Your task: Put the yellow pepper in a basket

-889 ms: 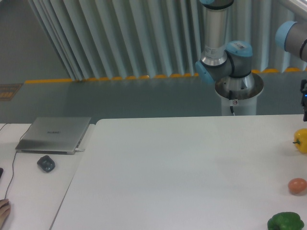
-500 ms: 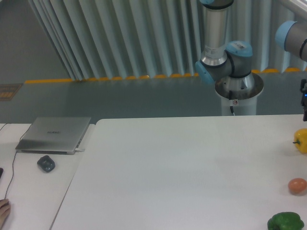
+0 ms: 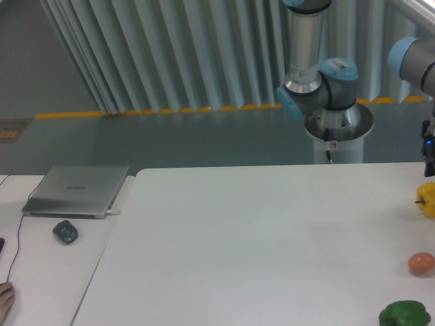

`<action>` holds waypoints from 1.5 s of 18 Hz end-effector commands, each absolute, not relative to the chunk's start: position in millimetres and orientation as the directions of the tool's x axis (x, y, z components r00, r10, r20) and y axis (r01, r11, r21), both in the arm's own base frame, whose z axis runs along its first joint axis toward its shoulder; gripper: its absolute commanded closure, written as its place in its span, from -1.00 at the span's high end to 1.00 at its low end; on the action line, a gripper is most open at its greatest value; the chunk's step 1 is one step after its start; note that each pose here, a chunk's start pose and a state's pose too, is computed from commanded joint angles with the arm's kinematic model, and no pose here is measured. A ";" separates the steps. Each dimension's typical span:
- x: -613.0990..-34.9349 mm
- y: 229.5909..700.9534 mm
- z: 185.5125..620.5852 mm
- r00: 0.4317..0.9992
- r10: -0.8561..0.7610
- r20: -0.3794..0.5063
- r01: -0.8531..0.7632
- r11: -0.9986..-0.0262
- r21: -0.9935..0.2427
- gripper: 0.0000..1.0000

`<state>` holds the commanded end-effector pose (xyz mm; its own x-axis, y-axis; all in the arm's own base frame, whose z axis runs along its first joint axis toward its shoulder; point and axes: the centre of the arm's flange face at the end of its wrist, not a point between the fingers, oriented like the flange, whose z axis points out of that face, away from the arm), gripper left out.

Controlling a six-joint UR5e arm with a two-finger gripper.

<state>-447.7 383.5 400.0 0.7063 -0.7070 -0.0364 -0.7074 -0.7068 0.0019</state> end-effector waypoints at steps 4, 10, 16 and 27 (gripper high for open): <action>-441.6 375.3 378.7 0.820 -0.572 0.005 -0.572 -0.820 -0.008 1.00; -451.4 349.1 363.8 0.842 -0.539 0.040 -0.539 -0.842 0.008 1.00; -446.2 339.9 342.2 0.868 -0.489 0.088 -0.493 -0.869 0.042 1.00; -435.5 329.2 312.7 0.858 -0.488 0.158 -0.507 -0.854 0.115 1.00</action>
<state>-435.5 329.2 312.7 0.8582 -0.4884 0.1579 -0.5071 -0.8542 0.1146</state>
